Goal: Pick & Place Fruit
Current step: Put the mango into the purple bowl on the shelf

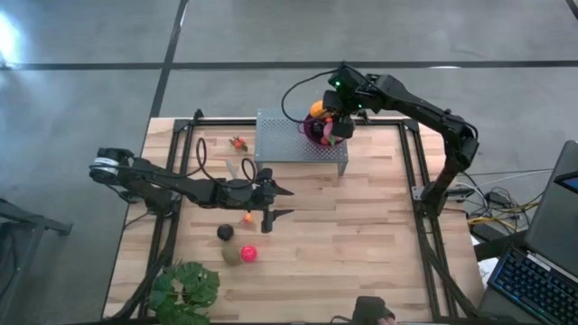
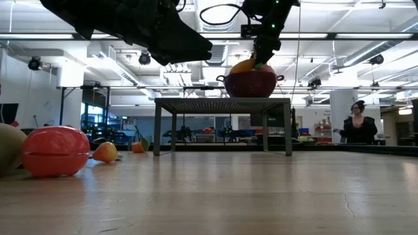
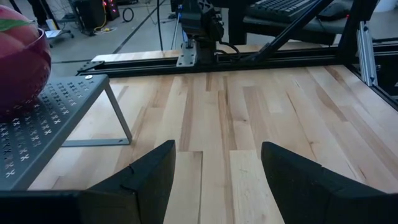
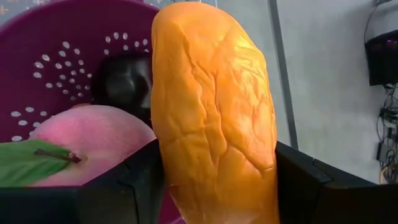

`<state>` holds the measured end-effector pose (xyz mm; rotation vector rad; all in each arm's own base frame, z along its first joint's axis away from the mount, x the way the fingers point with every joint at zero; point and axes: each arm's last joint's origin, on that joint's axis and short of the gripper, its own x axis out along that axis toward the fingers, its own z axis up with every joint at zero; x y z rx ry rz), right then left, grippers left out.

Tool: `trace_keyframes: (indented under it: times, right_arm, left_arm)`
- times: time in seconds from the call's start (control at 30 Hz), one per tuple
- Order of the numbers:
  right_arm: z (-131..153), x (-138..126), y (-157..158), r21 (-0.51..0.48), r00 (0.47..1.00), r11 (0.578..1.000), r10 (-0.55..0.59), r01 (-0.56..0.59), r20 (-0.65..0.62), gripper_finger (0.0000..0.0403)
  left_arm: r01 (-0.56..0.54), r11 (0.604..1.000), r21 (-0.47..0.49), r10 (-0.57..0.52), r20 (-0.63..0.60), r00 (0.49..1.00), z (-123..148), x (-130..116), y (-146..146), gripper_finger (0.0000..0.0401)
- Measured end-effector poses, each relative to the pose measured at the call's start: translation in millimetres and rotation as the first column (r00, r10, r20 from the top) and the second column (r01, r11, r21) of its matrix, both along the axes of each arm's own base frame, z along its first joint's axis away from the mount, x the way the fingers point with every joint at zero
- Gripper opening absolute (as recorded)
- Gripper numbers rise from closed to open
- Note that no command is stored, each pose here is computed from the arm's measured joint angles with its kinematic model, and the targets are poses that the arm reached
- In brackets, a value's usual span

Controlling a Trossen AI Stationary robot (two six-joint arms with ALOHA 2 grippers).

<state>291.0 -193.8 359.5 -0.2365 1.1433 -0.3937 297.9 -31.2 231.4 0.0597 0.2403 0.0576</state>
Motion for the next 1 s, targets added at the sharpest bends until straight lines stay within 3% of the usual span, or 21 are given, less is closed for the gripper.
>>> trace_keyframes:
  times: [0.23, 0.43, 0.53, 0.67, 0.83, 1.0]
  right_arm:
    - [4, -1, 4, 0.002, 1.0, 1.0, -0.002, 0.002, 0.008, 0.0216]
    - [27, -2, 15, 0.002, 0.999, 1.0, -0.003, 0.003, 0.046, 0.021]
    - [36, -6, 27, 0.067, 0.999, 0.998, -0.017, 0.014, 0.046, 0.0216]
    - [41, -9, 55, 0.259, 0.997, 0.965, 0.015, -0.036, 0.082, 0.0217]
    - [25, -12, 96, 0.352, 0.994, 0.932, 0.066, -0.091, 0.083, 0.021]
    - [-11, -17, 128, 0.378, 0.991, 0.918, 0.087, -0.121, 0.104, 0.0213]
  left_arm:
    - [0.001, 1.0, -0.001, -0.001, 0.0, 1.0, 0, 0, 0, 0.0243]
    - [0.001, 1.0, -0.001, -0.001, -0.001, 1.0, 0, 0, 0, 0.0243]
    - [0.001, 1.0, -0.001, -0.001, 0.0, 1.0, 0, 0, 0, 0.0243]
    - [-0.039, 0.999, 0.008, 0.039, 0.019, 0.999, 8, -2, 1, 0.0243]
    - [-0.085, 0.995, 0.053, 0.085, -0.002, 0.996, 29, -11, 4, 0.0243]
    - [-0.138, 0.99, 0.008, 0.138, -0.005, 0.99, 44, -27, 7, 0.0243]
